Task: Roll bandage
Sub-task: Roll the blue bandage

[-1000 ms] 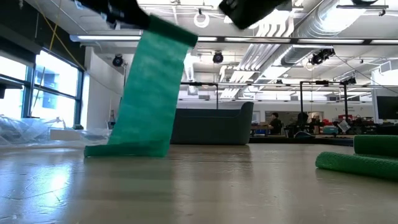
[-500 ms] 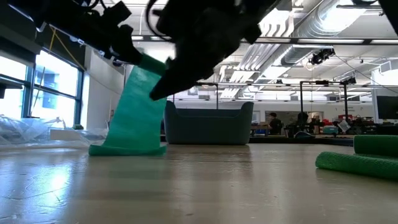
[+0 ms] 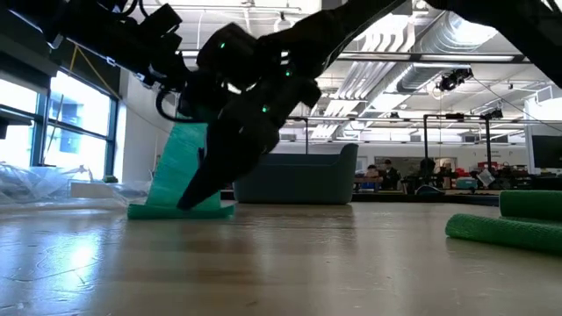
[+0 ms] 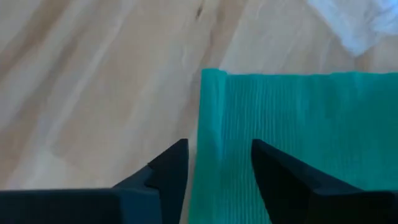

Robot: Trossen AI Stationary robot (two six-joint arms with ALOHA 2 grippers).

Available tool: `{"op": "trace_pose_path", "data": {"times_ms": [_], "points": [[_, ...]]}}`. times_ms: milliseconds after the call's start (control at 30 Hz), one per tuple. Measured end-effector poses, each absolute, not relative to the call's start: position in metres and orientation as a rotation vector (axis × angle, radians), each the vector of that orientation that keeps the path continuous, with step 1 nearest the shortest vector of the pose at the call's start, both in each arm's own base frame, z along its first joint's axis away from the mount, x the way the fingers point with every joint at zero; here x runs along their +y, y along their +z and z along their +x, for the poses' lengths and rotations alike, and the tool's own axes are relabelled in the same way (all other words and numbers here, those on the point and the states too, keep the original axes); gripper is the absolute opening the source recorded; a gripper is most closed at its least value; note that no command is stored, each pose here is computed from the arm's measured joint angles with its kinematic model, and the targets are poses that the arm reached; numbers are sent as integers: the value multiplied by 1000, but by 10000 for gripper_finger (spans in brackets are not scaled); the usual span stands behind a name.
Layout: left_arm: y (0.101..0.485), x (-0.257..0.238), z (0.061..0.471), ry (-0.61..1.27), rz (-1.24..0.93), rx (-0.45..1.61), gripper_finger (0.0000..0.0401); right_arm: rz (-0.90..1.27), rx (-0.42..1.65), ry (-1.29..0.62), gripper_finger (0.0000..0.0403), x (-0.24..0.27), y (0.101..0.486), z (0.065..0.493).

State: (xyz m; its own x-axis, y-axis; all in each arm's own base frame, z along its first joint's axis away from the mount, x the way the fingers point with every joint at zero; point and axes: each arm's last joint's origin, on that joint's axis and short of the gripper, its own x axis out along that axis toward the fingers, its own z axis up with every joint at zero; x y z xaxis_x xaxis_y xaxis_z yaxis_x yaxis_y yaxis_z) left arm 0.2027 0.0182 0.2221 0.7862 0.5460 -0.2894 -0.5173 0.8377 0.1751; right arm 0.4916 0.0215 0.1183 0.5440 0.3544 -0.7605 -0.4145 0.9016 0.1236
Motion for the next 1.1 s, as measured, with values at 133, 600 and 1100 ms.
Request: {"op": "trace_pose_path", "data": {"times_ms": [133,600,1100], "points": [[223,17,203,541,73,330,1,-82,898,477,166,20,113,492],[254,11,182,333,-137,125,1,-212,1055,392,3,21,123,477],[270,-6,173,166,-254,9,1,-438,1387,43,1,19,165,405]]}}
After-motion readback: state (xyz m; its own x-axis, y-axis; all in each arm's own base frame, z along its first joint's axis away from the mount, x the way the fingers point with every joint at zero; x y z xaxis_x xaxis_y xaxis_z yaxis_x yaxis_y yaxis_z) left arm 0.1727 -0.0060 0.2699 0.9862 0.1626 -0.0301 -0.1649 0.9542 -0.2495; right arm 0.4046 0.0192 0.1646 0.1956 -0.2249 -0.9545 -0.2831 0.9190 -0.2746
